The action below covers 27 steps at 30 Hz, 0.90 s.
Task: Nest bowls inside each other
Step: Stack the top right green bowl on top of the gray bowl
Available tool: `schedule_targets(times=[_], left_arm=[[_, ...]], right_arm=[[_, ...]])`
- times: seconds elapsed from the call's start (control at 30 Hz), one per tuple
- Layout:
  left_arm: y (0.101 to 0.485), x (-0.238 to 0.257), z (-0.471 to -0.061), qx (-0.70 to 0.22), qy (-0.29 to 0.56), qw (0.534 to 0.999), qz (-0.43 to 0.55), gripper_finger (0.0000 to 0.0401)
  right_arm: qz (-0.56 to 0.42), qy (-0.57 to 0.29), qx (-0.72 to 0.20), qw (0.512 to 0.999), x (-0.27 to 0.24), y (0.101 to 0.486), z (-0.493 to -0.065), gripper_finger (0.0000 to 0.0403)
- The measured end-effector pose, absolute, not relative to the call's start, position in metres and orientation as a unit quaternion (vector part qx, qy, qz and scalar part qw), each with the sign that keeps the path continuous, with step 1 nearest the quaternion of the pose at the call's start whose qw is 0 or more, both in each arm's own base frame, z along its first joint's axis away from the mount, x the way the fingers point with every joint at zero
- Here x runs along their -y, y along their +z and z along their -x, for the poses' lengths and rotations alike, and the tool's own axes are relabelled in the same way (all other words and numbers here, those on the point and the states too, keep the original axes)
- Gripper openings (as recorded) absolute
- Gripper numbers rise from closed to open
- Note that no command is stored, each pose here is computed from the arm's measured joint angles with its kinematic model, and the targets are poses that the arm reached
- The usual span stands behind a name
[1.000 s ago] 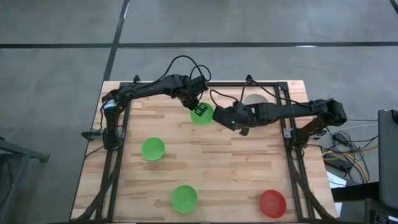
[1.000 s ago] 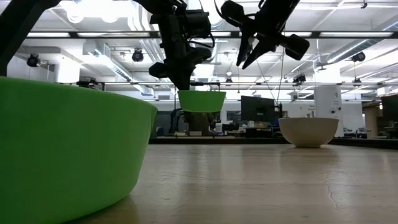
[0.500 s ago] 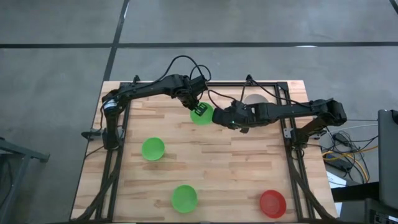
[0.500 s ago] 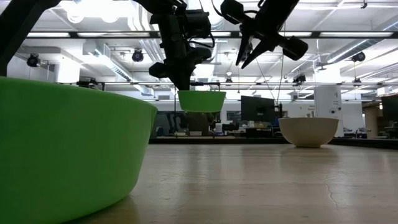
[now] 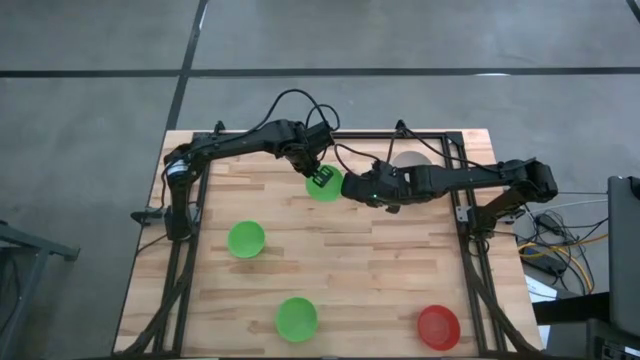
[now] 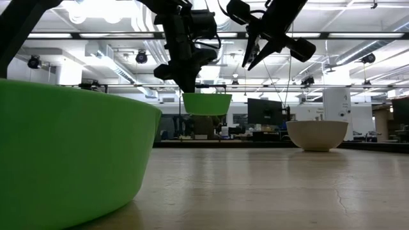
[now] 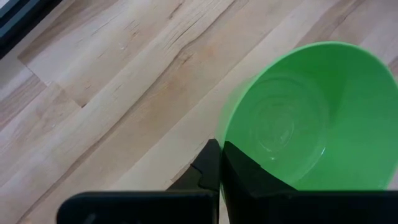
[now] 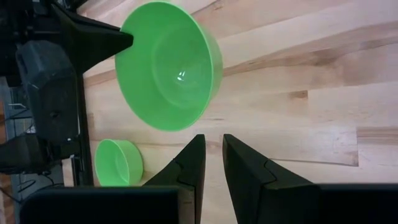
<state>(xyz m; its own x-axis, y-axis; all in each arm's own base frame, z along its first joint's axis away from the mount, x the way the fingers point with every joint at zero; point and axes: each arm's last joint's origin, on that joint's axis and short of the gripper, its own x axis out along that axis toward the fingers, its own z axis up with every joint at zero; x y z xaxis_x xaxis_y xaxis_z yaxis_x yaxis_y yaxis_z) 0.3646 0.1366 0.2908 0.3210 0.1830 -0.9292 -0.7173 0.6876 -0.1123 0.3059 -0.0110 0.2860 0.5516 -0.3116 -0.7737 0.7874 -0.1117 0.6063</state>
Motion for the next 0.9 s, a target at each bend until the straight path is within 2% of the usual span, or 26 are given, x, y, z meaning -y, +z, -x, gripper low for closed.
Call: schedule_targets(times=[0.2,0.57,0.9], left_arm=[[0.2908,-0.1366,-0.3647,-0.504,0.293,0.769,0.265,0.0003],[0.2909,-0.1355,-0.3651,-0.511,0.278,0.776,0.243,0.0003],[0.2908,-0.1348,-0.3653,-0.515,0.272,0.778,0.235,0.0003]], right_arm=[[-0.607,-0.431,-0.196,0.638,0.011,0.286,-0.3058,0.0054],[-0.528,-0.406,-0.246,0.705,0.011,0.2856,-0.3061,0.0054],[-0.535,-0.41,-0.241,0.699,0.0122,0.2853,-0.3062,0.0054]])
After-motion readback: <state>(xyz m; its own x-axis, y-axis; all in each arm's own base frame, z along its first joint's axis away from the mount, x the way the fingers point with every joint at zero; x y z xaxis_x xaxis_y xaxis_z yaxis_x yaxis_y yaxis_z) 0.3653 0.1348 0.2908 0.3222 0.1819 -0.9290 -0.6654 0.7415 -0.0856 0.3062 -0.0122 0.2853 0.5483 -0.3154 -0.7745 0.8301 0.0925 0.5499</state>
